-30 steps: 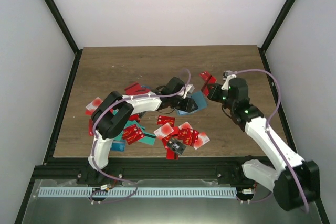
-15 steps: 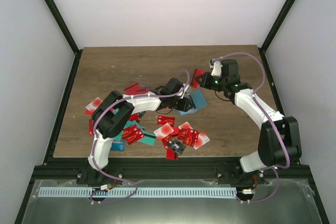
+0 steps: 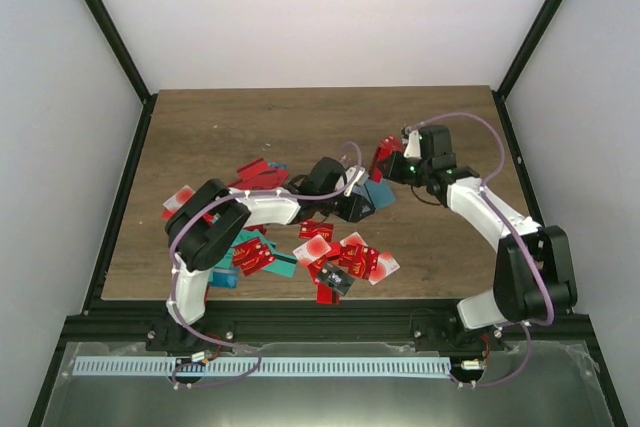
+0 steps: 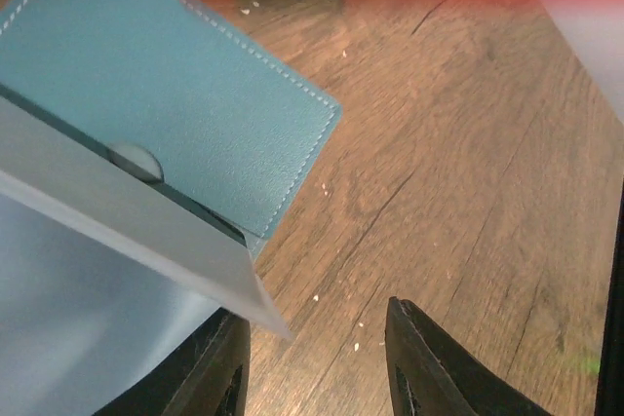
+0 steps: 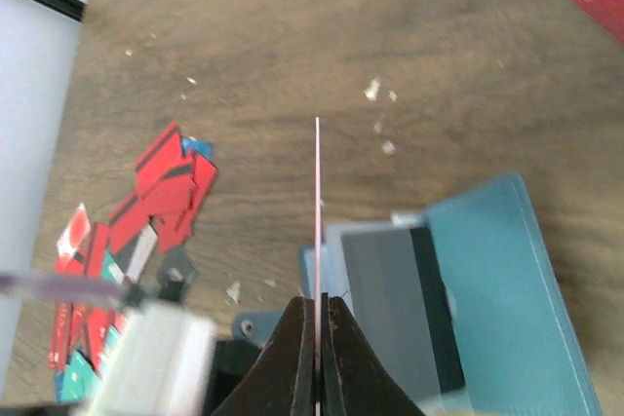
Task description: Put the credit cards into the card holder
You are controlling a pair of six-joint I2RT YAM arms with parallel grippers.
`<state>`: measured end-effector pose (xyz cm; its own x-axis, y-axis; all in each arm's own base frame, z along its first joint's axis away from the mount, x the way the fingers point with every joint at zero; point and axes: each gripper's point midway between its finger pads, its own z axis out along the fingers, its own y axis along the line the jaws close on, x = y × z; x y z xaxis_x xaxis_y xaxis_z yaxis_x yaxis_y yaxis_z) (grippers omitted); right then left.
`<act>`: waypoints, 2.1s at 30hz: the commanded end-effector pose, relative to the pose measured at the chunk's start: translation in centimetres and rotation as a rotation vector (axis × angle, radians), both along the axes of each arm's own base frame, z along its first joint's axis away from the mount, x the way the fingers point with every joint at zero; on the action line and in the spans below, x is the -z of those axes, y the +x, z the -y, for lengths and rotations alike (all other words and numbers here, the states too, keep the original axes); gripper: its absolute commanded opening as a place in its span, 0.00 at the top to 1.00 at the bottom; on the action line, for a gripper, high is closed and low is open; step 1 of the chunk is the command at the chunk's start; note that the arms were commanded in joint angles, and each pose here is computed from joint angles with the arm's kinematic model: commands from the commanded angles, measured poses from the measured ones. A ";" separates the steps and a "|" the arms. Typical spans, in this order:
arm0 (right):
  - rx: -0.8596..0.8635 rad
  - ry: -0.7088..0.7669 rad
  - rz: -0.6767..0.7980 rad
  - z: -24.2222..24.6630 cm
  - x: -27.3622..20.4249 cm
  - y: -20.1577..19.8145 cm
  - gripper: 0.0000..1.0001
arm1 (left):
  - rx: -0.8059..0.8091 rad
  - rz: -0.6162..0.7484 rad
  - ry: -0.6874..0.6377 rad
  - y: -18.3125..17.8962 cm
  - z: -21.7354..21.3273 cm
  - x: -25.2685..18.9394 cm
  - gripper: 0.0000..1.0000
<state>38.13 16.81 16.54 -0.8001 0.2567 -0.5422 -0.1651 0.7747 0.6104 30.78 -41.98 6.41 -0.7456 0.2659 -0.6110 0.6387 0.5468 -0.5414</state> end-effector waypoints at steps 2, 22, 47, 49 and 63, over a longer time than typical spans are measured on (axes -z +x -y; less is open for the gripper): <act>0.075 -0.062 -0.019 2.2 1.0 -2.9 0.99 | 0.014 0.076 -0.076 2.2 0.8 -3.0 0.60; -0.076 0.134 0.019 0.4 2.4 -11.3 0.99 | -0.064 0.113 0.039 6.9 0.2 -2.8 0.63; 0.028 -0.031 0.064 0.6 3.1 -3.4 0.99 | -0.363 -0.273 0.233 3.4 -7.9 3.6 0.46; 0.030 -0.038 0.068 0.7 2.9 -3.5 0.99 | -0.345 -0.289 0.217 3.2 -7.5 3.7 0.53; 0.048 -0.043 0.092 1.3 1.3 -4.3 0.99 | -0.333 -0.314 0.201 2.1 -7.5 4.0 0.96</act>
<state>33.88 15.44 13.54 -0.7557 0.2708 -0.5964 -0.1604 0.8063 0.5693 33.36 -34.21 2.22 -0.9492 0.0650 -0.3078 0.2273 0.8182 -0.5282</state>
